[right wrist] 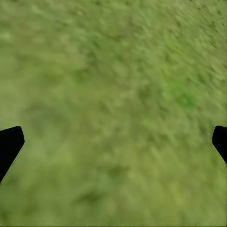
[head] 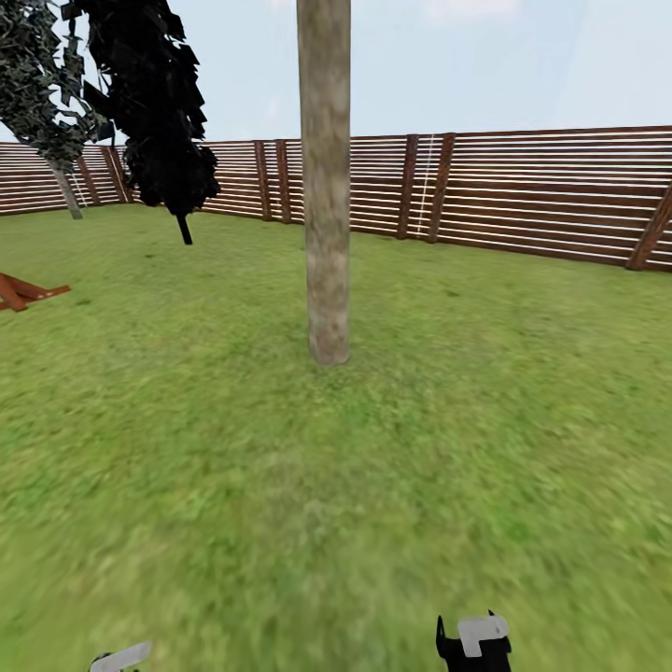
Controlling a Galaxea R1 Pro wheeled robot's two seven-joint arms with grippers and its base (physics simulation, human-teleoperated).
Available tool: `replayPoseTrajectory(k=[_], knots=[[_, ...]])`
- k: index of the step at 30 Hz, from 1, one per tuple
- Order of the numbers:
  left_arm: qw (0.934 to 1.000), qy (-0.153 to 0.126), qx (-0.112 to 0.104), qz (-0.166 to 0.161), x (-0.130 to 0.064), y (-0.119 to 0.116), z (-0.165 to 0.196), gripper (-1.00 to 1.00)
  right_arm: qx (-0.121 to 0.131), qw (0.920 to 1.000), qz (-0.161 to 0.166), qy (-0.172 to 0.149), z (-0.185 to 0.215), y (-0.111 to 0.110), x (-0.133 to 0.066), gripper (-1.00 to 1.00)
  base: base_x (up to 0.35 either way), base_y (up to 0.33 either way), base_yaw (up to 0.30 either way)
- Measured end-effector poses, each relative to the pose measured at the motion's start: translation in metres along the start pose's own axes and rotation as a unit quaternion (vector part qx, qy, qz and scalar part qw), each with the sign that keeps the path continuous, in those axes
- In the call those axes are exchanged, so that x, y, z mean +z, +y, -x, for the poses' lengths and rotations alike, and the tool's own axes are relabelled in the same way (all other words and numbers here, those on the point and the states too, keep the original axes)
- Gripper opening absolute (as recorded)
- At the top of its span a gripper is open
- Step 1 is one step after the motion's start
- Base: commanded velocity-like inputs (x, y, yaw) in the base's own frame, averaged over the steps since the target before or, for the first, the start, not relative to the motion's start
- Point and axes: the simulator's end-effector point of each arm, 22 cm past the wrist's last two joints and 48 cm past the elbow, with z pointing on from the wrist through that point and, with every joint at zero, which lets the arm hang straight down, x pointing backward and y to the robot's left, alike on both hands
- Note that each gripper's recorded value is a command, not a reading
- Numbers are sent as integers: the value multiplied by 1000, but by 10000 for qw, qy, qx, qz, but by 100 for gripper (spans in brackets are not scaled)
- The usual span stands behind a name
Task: In the garden, pick up the pesticide atomizer on the floor and spray pesticide onto both trees until each tree trunk is fully covered.
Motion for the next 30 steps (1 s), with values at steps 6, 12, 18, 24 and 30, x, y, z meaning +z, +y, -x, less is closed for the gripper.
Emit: replayPoseTrajectory(k=[6,12,18,24,30], knots=[[10000,0,0,0,0,0,0,-100,0,10000,-1,0,0,0,0,100,345,0,0],[10000,-1,0,0,0,0,0,-100,1,10000,1,0,0,0,0,100,345,0,0],[10000,-5,-1,0,0,0,0,-100,7,10000,3,0,0,1,0,100,345,0,0],[10000,-4,-1,0,0,0,0,-100,19,10000,-7,-1,1,1,0,100,345,0,0],[10000,0,0,0,0,0,0,-100,18,10000,-7,-1,1,1,0,100,345,0,0]])
